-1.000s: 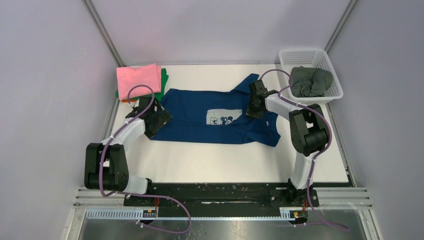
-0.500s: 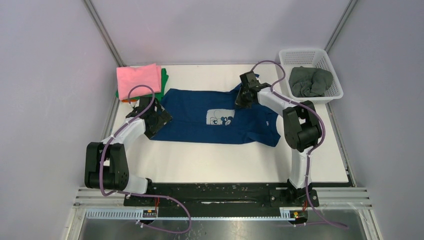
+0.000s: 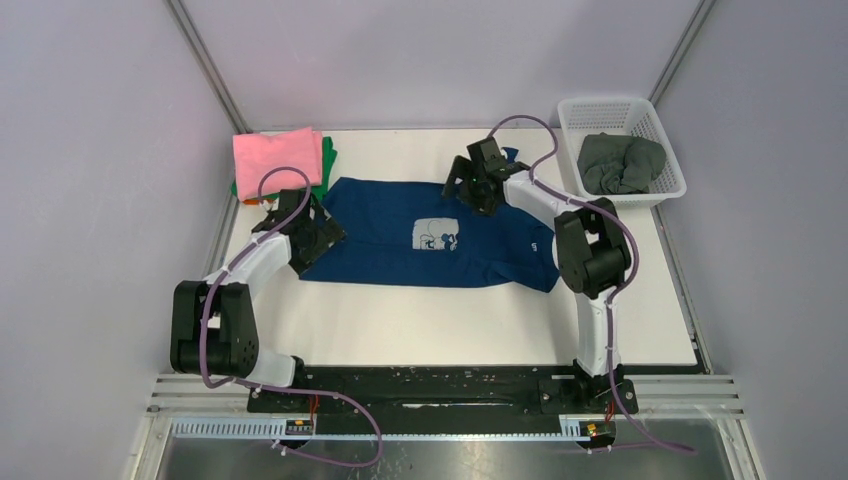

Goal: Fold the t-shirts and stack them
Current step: Fold the flattened tshirt in 1/3 of the way

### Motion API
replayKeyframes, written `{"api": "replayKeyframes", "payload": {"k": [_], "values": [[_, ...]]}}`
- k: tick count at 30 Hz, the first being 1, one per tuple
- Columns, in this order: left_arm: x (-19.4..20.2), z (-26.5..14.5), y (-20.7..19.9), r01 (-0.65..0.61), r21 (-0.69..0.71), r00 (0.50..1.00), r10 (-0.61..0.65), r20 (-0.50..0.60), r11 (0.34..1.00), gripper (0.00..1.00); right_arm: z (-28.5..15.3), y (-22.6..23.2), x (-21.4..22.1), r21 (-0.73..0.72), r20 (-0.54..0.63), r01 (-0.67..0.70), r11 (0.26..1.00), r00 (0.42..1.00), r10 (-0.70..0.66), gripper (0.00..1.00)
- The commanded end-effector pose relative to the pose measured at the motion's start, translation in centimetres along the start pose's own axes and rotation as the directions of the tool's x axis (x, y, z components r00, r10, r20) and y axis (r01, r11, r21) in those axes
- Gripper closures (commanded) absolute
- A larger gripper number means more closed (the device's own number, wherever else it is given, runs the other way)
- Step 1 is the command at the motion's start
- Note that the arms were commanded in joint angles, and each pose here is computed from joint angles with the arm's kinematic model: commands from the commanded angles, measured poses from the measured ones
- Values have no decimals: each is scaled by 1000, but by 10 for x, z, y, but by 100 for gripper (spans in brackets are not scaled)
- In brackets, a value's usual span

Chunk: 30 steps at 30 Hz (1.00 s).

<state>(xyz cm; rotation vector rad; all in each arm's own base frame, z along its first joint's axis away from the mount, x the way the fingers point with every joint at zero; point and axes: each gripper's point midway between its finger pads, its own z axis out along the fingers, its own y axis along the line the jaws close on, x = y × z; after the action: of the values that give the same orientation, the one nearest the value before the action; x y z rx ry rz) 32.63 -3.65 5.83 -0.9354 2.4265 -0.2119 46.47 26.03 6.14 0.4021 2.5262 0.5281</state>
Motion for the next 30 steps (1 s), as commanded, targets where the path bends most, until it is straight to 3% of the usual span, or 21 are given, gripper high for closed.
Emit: {"api": "replayKeyframes", "payload": {"k": [1,6,12,19,24,30], "values": [[-15,-11,-38,-21,149,1000,20,11,989,1,-51,5,-4,-40,48,104,994,994,-102,1],[0,0,-63,-36,227,997,49,-54,973,1,-72,-36,41,-12,-17,140,990,990,-141,0],[27,29,-66,-42,221,984,78,-160,974,1,-65,-87,89,66,-127,141,988,983,-131,1],[48,40,-43,-56,159,972,90,-215,986,1,-58,-121,106,143,-219,138,980,970,-105,1],[70,27,-23,-60,153,963,97,-251,986,1,-77,-142,144,153,-291,108,982,955,-59,1],[108,4,11,-93,58,961,105,-255,994,1,-112,-177,189,215,-382,172,961,921,-79,1]]}}
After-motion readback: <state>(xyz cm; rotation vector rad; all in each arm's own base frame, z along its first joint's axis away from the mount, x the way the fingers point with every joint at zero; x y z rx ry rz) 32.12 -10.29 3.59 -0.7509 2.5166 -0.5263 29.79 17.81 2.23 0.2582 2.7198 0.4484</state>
